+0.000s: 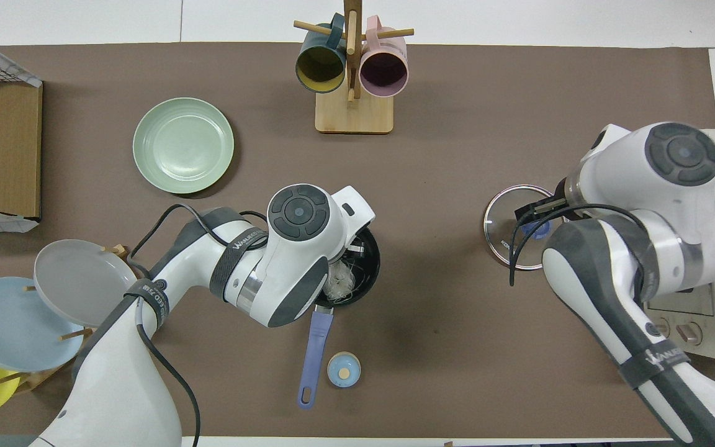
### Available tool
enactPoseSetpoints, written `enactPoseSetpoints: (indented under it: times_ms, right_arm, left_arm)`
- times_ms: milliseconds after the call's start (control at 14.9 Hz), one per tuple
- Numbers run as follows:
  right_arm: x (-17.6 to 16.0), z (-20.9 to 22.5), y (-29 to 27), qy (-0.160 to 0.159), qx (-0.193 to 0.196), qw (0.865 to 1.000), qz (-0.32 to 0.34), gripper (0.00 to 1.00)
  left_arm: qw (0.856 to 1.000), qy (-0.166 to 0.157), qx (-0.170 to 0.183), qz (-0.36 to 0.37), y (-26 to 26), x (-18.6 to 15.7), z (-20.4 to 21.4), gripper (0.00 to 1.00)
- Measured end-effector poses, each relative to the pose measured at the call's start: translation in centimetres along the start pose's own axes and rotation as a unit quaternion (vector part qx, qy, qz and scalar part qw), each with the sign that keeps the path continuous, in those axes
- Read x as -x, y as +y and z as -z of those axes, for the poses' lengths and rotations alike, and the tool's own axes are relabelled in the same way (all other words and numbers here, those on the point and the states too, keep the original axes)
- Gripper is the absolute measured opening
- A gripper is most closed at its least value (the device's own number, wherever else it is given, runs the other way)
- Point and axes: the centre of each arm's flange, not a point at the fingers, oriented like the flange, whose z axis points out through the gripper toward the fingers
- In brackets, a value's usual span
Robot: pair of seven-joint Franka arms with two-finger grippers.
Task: Transfer vermicelli from pot to plate
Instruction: 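Grasp the vermicelli with the left gripper while the right gripper holds lid, then carry the vermicelli to the green plate while the right gripper sets lid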
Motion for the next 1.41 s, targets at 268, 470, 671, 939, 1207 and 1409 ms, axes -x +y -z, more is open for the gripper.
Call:
enactPoseSetpoints:
  times_ms: [268,470,671,939,1207,1409]
  right_arm:
    - [0.8,8.6,2.3,-0.004,0.004,0.999,-0.05,1.0]
    - [2.8,12.1,2.0,-0.008,0.001,0.997,-0.073,1.0]
    - [4.0,13.2,2.3,-0.011,-0.004,0.996,-0.083,1.0]
    - [4.6,13.3,5.0,-0.009,-0.012,0.994,-0.109,1.0]
    - [5.7,12.6,5.5,-0.02,-0.017,0.993,-0.114,1.0]
    - [5.9,13.3,5.1,-0.004,-0.016,0.994,-0.111,1.0]
  left_arm:
    - [1.0,-0.016,-0.008,0.006,-1.8,-0.5,8.3,0.16]
    - [1.0,-0.014,-0.006,0.014,-7.0,-1.1,17.3,0.16]
    - [0.999,0.01,0.006,0.031,-15.7,-3.4,22.9,0.16]
    - [0.998,0.036,0.028,0.043,-27.6,-7.1,21.2,0.16]
    - [0.998,0.051,0.028,0.03,-31.7,-10.8,14.8,0.16]
    - [0.997,0.059,0.028,0.029,-32.2,-13.0,10.1,0.15]
